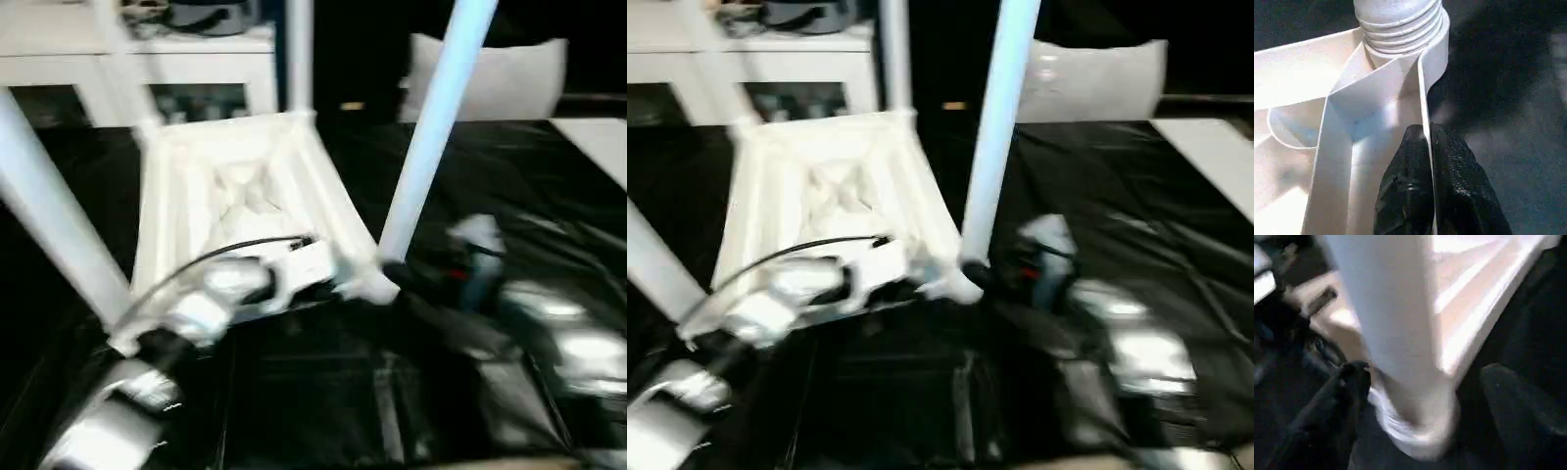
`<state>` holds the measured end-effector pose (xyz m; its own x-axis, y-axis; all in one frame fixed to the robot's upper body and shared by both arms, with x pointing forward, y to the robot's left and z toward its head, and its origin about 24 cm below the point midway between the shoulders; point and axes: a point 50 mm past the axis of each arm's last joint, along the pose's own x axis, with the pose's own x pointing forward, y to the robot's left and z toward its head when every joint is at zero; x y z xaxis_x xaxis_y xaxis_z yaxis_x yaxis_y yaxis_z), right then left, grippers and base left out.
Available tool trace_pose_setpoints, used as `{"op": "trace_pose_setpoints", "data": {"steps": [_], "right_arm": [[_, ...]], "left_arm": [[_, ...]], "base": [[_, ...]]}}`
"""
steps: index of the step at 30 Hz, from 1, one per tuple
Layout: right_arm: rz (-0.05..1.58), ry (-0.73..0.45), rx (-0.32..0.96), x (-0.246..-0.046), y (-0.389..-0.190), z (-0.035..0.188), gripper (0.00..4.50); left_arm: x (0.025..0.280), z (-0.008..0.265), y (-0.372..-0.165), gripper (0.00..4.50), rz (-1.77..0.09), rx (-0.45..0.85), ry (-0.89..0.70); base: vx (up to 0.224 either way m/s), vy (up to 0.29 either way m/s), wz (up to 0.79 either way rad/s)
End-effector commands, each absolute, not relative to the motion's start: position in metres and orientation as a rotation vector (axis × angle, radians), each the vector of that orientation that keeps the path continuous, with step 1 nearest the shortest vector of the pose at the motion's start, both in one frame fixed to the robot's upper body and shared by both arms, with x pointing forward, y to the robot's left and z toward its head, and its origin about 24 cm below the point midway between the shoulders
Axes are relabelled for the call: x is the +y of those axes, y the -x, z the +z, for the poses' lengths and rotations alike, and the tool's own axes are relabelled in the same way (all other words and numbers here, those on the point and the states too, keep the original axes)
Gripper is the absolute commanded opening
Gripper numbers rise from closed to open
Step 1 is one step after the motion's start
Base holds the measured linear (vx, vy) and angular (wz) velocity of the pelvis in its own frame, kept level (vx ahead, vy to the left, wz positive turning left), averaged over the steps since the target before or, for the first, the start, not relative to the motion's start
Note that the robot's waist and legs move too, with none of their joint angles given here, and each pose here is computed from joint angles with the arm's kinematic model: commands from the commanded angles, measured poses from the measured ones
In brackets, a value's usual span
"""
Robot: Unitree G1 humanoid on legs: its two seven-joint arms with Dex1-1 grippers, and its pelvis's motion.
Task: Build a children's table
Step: Rotate leg to tighten
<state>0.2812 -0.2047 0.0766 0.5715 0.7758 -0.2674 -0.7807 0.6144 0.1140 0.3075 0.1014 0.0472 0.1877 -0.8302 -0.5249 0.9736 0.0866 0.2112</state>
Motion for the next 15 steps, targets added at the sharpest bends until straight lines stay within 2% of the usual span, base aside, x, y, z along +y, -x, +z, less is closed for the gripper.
{"op": "trace_pose_setpoints", "data": {"steps": [1, 2, 7, 15], "right_arm": [[1.013, 0.054, 0.296, -0.197, -0.277, 0.079, 4.13], [1.089, 0.078, 0.304, -0.199, -0.271, 0.08, 4.13], [1.244, 0.093, 0.342, -0.199, -0.264, 0.081, 4.13], [1.389, 0.051, 0.369, -0.187, -0.266, 0.077, 3.47]], "left_arm": [[0.094, 0.044, -0.296, 0.0, -1.501, 0.298, -0.603], [0.097, 0.043, -0.29, 0.0, -1.564, 0.296, -0.614], [0.101, 0.044, -0.281, 0.0, -1.674, 0.302, -0.629], [0.097, 0.051, -0.278, 0.0, -1.762, 0.279, -0.643]], "base": [[0.051, -0.037, -0.01], [0.0, 0.0, 0.0], [0.0, 0.0, 0.0], [0.0, 0.0, 0.0]]}}
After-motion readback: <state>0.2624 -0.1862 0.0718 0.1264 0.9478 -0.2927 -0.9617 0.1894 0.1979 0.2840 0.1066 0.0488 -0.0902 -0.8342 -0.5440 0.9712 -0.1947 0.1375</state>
